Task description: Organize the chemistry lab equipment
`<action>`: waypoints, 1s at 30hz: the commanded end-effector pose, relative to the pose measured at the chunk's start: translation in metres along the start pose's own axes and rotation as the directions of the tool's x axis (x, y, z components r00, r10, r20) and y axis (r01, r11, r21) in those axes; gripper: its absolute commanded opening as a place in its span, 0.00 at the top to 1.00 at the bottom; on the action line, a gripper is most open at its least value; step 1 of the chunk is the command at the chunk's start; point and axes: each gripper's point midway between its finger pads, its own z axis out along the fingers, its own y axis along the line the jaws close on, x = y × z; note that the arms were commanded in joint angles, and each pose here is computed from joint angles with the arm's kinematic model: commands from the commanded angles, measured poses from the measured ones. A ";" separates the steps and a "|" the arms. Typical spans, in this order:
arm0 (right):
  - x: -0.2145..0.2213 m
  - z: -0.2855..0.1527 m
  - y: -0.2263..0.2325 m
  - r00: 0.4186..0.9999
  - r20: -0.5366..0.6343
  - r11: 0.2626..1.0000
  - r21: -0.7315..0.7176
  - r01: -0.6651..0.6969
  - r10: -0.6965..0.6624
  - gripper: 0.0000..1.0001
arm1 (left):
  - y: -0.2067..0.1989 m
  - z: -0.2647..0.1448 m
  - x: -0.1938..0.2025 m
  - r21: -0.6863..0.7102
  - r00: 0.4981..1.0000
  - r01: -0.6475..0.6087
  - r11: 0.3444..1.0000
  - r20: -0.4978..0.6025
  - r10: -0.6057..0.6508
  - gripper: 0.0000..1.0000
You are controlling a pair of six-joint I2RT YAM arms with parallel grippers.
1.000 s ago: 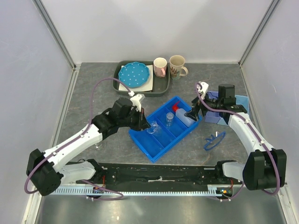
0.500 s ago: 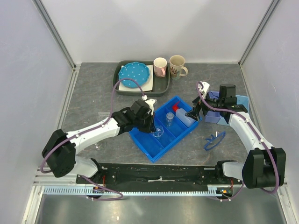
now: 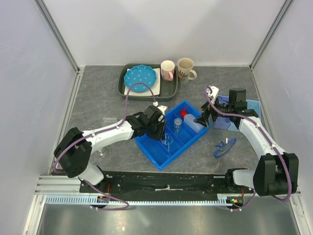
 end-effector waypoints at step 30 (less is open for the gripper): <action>-0.016 -0.007 0.004 0.996 0.052 0.997 -0.030 0.068 -0.067 0.02 | 0.050 -0.202 -0.015 -0.084 0.871 0.178 0.980 0.478 -0.117 0.01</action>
